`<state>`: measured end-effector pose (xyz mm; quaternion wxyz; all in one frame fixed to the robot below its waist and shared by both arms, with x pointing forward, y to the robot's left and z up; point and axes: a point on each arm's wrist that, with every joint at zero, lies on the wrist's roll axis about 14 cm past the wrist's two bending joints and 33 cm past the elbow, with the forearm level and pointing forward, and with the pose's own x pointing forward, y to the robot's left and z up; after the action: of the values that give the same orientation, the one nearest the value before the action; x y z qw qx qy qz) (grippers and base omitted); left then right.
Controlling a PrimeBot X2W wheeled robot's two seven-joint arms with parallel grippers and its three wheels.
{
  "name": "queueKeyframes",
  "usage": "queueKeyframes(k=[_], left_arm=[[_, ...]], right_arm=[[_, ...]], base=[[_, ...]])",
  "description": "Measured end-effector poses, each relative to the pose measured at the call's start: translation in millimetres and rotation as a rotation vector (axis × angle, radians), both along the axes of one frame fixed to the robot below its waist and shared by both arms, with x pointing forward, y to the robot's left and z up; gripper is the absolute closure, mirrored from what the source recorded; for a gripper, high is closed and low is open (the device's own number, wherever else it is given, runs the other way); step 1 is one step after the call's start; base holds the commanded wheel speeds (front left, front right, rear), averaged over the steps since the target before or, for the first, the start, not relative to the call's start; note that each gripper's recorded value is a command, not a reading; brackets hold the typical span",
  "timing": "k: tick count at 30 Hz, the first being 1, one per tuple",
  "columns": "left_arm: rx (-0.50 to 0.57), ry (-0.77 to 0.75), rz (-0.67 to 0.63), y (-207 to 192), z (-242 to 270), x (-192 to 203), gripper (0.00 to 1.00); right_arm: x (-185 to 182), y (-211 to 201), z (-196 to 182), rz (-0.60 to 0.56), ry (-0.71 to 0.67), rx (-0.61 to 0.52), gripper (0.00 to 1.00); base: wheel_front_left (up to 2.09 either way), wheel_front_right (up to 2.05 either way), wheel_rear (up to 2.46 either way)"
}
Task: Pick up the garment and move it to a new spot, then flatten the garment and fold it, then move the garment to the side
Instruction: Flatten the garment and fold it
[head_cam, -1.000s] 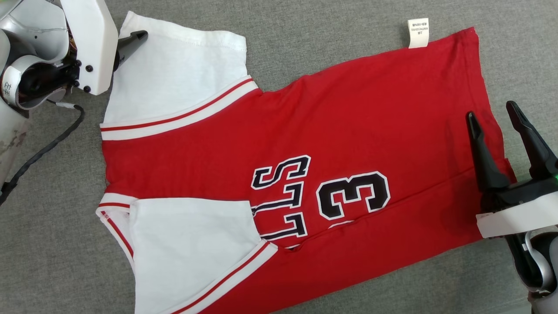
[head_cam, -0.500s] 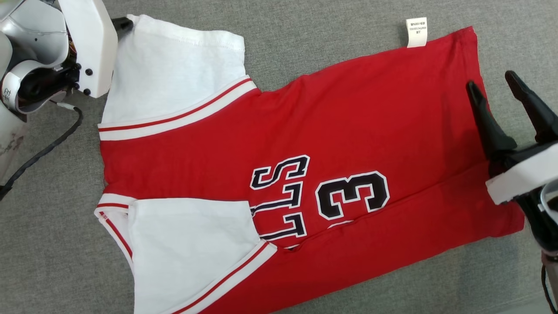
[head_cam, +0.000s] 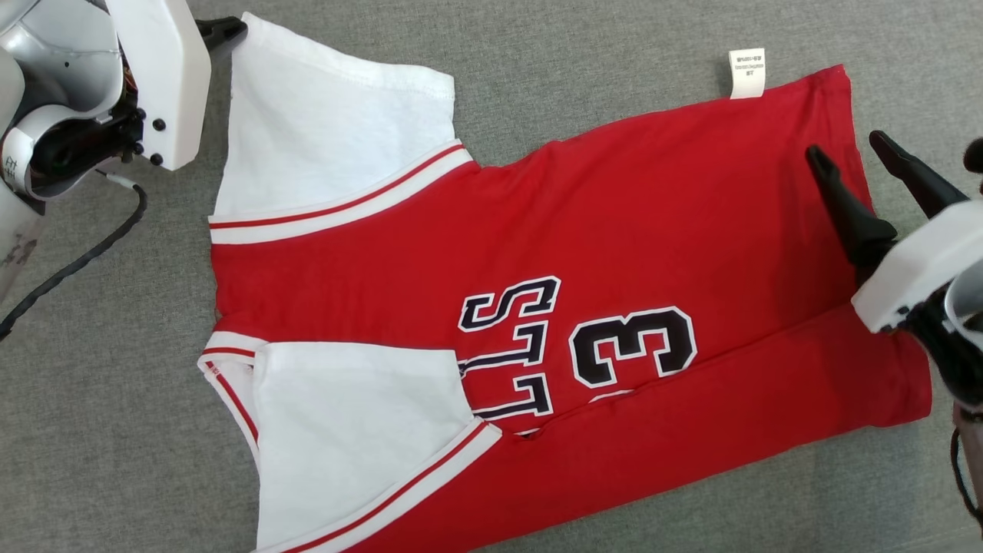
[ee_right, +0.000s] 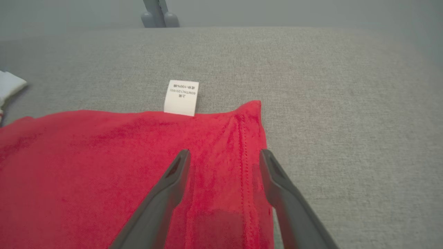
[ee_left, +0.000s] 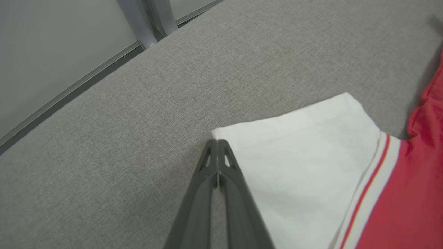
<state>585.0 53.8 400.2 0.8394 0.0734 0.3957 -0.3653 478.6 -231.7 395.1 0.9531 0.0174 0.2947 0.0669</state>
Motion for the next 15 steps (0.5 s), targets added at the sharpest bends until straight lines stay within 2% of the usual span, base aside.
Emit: queueKeyframes(k=[7,15], left_arm=[[0.011,-0.006,-0.015,1,6,-5,1.00],[0.009,-0.020,-0.044,-3,10,-5,1.00]], right_arm=[[17,-9,4,-0.020,0.144,-0.092,0.00],[38,-19,4,-0.054,0.222,-0.211,0.00]], base=[[0.00,0.00,0.00],[0.00,0.00,0.00]])
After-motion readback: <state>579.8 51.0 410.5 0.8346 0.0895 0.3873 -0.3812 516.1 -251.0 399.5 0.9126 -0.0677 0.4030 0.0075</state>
